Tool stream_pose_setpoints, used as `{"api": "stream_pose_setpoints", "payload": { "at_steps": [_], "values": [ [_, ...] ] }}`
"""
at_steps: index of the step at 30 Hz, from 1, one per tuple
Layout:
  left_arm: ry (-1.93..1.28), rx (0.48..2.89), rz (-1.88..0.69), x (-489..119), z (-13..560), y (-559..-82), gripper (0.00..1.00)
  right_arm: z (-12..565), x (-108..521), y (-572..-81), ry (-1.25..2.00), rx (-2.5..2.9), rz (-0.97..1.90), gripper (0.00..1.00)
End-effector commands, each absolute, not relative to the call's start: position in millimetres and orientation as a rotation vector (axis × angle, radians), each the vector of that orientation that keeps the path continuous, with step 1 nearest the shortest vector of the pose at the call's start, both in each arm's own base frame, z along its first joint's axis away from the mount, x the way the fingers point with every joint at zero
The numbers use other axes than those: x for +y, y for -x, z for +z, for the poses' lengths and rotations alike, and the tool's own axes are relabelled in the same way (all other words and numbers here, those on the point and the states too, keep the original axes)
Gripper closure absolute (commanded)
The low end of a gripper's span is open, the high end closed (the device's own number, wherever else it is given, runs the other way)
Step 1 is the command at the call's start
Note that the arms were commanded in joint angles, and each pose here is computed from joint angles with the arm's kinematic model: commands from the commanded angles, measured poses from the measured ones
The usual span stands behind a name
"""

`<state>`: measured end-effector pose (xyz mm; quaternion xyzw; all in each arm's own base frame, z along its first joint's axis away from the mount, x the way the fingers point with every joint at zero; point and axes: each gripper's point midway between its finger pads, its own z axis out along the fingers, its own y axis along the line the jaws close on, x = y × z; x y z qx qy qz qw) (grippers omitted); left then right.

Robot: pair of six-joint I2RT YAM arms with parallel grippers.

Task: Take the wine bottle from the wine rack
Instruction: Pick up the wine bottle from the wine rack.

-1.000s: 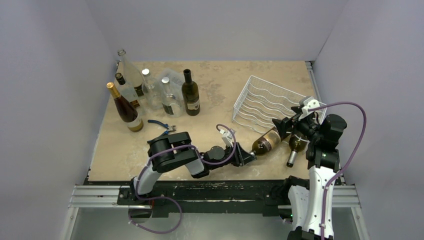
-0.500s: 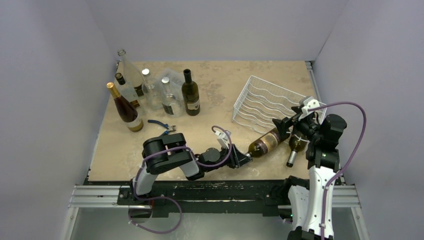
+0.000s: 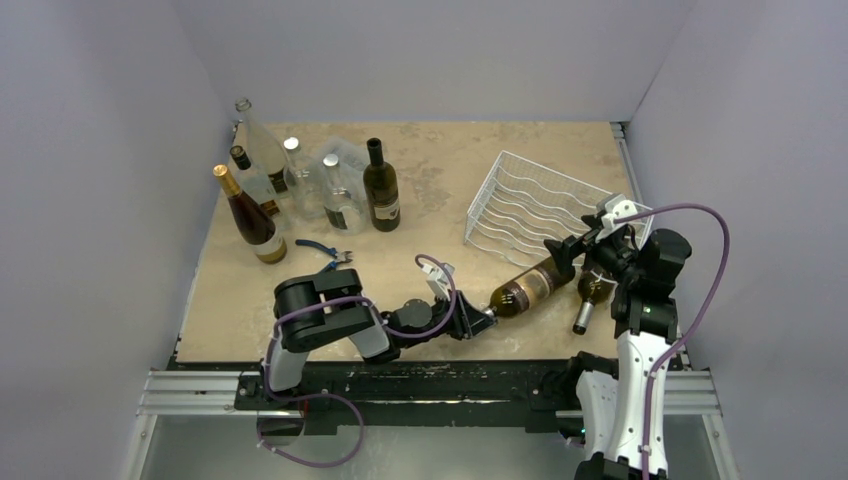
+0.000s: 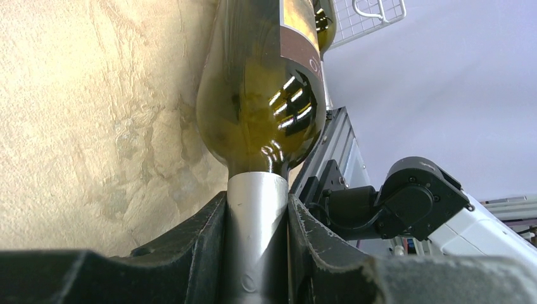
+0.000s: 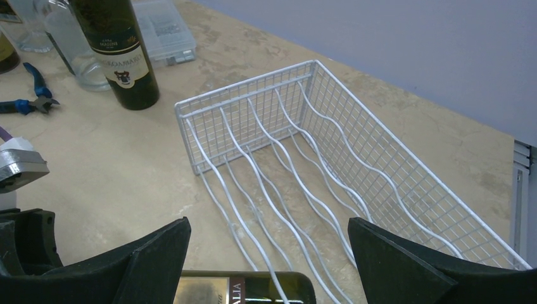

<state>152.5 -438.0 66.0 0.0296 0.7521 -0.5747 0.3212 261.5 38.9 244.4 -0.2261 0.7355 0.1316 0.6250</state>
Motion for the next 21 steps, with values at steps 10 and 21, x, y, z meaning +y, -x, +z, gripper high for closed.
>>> {"api": "stream_pose_setpoints", "payload": {
  "at_steps": [10, 21],
  "values": [
    [-0.009, 1.812, -1.545, -423, 109, -159, 1.0, 245, 42, -259, 0.554, 1.67, 0.304, 0.01],
    [0.006, 1.819, -1.523, -408, 108, -156, 1.0, 242, 46, -256, 0.599, 1.666, 0.322, 0.01]
  ]
}}
